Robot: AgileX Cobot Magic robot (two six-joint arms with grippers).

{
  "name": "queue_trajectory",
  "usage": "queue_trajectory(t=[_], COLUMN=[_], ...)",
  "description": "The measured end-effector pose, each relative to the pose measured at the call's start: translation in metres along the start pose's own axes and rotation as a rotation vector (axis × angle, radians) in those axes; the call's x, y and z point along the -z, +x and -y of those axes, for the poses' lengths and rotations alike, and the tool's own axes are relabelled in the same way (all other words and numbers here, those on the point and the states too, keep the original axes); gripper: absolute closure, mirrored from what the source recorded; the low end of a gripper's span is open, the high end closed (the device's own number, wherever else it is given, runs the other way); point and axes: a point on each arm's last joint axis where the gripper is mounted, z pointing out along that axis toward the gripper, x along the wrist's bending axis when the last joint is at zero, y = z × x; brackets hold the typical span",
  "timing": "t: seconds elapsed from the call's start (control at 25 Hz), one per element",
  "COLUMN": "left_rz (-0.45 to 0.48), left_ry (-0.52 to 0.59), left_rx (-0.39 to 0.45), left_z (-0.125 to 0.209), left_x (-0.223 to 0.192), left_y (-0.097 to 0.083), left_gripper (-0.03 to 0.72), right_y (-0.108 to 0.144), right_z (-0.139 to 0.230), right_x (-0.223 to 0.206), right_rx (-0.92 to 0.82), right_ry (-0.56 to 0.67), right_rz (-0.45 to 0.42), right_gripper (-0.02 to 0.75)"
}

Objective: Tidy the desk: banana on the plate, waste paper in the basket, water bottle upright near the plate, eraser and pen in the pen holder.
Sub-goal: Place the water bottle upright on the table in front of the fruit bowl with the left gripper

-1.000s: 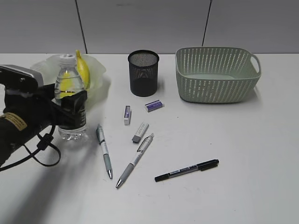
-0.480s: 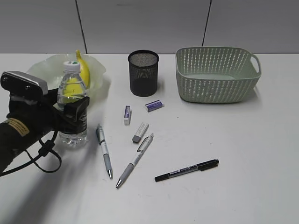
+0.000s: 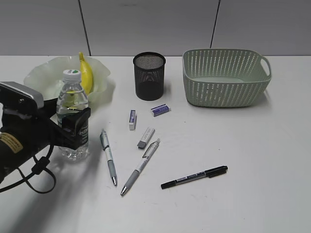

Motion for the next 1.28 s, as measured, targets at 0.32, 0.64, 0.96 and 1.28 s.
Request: queue_trajectory(t=[0.32,0.64,0.96,1.28], left_rz=[0.005,0.006,0.009,0.007], left_ry=[0.006,0.009,0.018,0.051], left_rx=[0.001,0.03,0.04,0.043], left_z=[0.003,0.004,0.005,0.003], left_x=[0.008,0.01,0.013,0.032], left_y=[-0.001,-0.001,-0.002,-0.003], left_gripper=[0.182,0.148,0.141,0.139], right_y=[0.0,0.0,0.0,0.0], right_z=[0.0,0.0,0.0,0.0], right_x=[0.0,0.0,0.0,0.0], right_rx=[0.0,0.0,0.0,0.0], right_ry=[0.0,0.0,0.0,0.0], right_rz=[0.0,0.0,0.0,0.001], right_gripper=[0.274,0.274,0.274,0.274])
